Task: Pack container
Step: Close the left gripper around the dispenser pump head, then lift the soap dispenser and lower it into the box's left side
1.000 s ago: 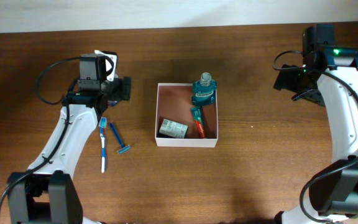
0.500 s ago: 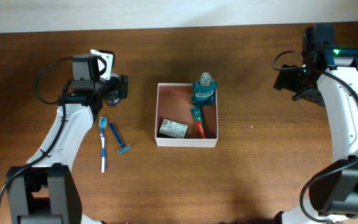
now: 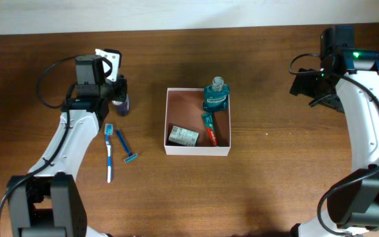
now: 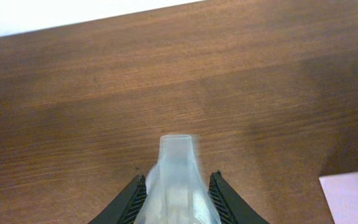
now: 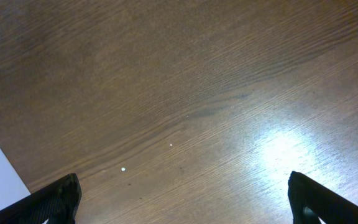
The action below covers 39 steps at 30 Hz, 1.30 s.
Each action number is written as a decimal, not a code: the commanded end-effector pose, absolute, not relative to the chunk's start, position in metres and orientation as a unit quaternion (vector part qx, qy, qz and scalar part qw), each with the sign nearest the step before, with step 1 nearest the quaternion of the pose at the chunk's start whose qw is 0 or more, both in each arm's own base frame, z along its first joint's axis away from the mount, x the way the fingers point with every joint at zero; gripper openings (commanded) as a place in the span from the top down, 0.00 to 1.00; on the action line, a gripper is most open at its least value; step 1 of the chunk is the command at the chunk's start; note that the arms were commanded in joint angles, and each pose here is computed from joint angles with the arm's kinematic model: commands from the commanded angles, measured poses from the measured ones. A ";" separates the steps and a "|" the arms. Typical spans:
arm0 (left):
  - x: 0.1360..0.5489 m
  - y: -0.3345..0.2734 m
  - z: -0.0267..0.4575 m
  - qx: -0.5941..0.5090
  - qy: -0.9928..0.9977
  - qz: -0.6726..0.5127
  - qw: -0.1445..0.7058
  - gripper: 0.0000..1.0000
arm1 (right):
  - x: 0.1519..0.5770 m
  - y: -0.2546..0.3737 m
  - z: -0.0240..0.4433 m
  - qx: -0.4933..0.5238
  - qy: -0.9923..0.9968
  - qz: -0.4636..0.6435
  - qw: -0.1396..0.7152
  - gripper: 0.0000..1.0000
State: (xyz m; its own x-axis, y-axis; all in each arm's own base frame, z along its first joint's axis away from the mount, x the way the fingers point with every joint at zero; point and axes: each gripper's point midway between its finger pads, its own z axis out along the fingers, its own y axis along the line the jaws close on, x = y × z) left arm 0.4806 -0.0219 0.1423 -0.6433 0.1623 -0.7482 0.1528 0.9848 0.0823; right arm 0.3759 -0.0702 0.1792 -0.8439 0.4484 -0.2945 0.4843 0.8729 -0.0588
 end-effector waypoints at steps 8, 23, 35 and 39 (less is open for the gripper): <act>0.494 -0.023 0.176 0.090 0.876 0.006 0.473 0.68 | 0.378 -0.071 0.186 0.246 0.956 -0.065 0.147 0.01; 0.462 -0.071 0.307 0.140 0.778 -0.122 0.601 0.79 | 0.378 -0.071 0.186 0.246 0.956 -0.065 0.147 0.01; 0.434 -0.165 0.335 0.211 0.727 -0.232 0.610 0.80 | 0.378 -0.071 0.186 0.245 0.956 -0.065 0.147 0.01; 0.428 -0.185 0.330 0.217 0.732 -0.232 0.603 0.80 | 0.378 -0.071 0.186 0.246 0.956 -0.065 0.147 0.01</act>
State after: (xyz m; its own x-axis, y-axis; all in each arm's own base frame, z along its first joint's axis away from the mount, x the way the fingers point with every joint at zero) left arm 0.4373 -0.1748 0.3108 -0.2158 0.0537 -0.9750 0.5878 0.8045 -0.0858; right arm 0.3759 -0.0701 0.1792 -0.8441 0.4481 -0.2944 0.4839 0.8732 -0.0586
